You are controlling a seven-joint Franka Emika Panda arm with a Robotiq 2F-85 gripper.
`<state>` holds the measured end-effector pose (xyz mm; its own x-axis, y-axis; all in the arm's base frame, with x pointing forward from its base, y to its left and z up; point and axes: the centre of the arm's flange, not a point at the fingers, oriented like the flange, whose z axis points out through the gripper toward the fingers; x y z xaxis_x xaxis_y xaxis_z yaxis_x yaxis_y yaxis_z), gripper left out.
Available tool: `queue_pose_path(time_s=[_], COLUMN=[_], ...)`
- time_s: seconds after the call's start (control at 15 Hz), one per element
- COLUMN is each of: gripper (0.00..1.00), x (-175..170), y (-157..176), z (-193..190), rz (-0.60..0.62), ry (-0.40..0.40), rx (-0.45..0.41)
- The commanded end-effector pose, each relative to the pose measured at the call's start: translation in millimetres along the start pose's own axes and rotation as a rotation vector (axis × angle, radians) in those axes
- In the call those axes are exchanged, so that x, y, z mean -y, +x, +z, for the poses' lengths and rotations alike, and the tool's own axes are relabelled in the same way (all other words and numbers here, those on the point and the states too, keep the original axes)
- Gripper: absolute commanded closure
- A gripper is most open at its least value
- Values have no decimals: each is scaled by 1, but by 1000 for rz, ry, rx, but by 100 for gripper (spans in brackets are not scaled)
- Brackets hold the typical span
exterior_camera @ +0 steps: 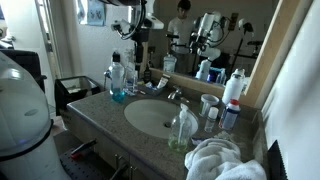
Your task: Move the colourless bottle towards the mirror
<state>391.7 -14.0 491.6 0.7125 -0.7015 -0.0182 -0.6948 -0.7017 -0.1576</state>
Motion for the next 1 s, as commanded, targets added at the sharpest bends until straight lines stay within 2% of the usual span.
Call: queue_pose_path(time_s=[0.0,0.4,0.93], gripper=[0,0,0], x=[-11,-72,-154], y=[54,111,138], z=[-9,0,6], rz=[182,493,924], ry=[-26,-90,-208], rx=[-93,-211,-303])
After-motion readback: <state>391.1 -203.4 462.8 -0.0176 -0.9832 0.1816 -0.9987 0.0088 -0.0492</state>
